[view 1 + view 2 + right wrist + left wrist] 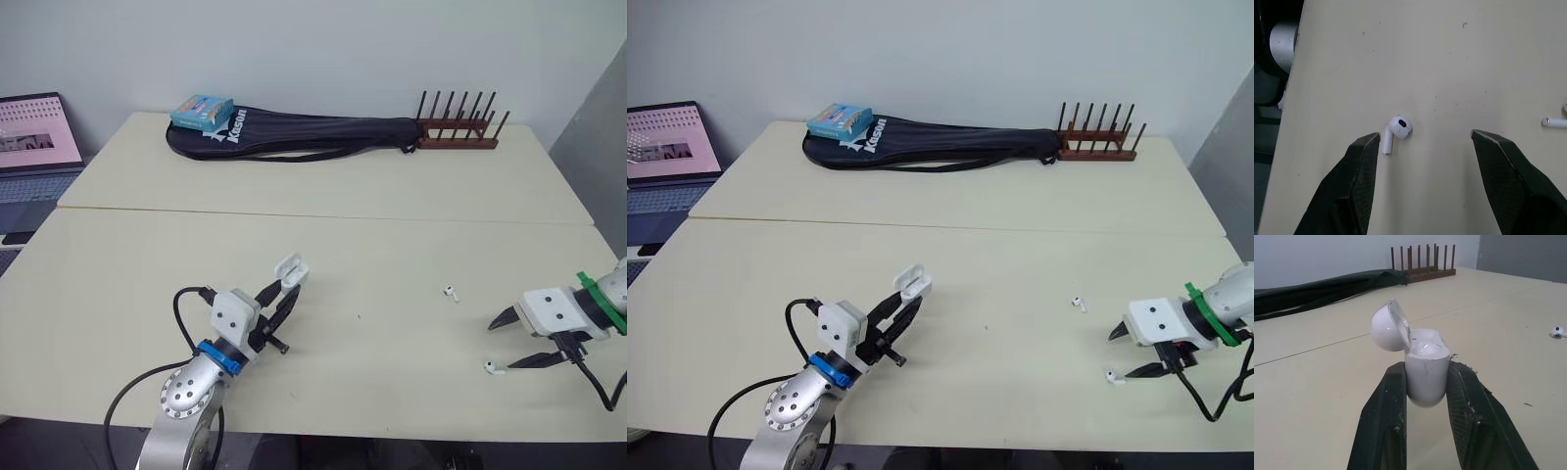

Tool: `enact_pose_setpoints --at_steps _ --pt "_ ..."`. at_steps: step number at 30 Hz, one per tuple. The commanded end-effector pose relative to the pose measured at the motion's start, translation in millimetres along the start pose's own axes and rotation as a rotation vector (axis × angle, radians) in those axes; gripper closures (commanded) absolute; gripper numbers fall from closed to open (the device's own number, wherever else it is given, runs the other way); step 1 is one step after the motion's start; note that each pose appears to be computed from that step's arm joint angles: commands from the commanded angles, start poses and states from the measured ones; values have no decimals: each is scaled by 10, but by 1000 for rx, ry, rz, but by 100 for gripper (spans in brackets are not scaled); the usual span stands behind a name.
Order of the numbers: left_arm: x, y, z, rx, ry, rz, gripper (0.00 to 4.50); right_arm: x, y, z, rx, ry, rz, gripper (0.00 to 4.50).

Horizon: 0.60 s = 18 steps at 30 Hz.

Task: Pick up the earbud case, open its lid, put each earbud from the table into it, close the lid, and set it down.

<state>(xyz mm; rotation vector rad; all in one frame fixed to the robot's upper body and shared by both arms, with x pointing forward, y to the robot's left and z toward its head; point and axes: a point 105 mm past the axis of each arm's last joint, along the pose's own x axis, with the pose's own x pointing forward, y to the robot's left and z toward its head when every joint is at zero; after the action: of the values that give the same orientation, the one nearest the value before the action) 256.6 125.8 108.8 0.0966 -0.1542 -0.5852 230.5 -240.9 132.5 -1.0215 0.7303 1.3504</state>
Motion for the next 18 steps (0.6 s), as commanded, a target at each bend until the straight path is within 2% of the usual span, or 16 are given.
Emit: enact_pose_setpoints --at_steps 1,5,11,18 --pt "40 -67 117 9 -47 -19 373 9 12 84 92 86 -97 143" --pt "68 -109 134 7 -57 -31 373 153 63 108 175 100 -148 143" --pt "72 -118 118 10 -55 -38 373 334 142 -45 241 132 -156 143" --pt "85 -113 125 11 -59 -39 373 420 152 -64 267 112 -158 143"
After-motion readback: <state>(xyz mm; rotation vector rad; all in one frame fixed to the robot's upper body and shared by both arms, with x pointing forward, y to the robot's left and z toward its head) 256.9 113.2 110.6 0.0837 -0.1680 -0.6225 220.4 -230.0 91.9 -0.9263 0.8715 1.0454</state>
